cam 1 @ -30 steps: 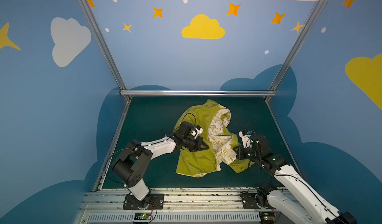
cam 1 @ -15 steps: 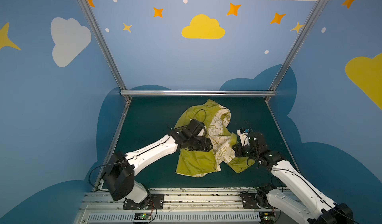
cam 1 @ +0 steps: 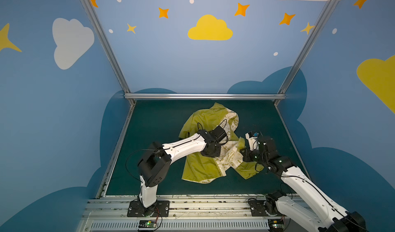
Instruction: Zip up the jacket
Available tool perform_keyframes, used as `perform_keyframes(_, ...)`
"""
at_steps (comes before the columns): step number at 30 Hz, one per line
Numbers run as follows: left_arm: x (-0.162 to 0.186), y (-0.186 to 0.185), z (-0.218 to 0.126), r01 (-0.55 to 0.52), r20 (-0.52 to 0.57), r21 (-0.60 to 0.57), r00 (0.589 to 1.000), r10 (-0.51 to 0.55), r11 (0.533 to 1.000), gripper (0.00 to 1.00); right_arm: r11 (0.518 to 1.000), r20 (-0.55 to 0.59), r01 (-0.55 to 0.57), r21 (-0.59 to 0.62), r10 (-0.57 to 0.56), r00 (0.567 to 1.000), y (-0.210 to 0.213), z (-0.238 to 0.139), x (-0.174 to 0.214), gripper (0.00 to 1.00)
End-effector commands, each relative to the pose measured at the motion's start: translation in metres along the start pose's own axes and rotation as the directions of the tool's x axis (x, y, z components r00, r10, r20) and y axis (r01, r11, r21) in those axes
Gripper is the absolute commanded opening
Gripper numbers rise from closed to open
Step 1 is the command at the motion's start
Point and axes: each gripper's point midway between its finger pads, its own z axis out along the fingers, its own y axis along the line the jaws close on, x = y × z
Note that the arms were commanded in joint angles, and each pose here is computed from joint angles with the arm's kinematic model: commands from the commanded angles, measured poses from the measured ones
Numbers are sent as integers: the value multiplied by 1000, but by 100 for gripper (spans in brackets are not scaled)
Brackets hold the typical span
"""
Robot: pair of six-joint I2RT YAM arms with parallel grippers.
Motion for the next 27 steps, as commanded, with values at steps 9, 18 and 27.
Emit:
perform_keyframes(9, -14, 138, -119, 28, 197, -252, 980, 23, 967, 3, 986, -3, 49, -160, -50, 999, 37, 14, -34, 0)
perform_keyframes(18, -29, 11, -22, 25, -51, 83, 998, -21, 996, 48, 999, -71, 27, -23, -29, 997, 16, 9, -27, 0)
perform_keyframes(27, -44, -56, -32, 170, -87, 573, 985, -147, 802, 91, 994, 3, 64, 88, -64, 998, -7, -9, -19, 0)
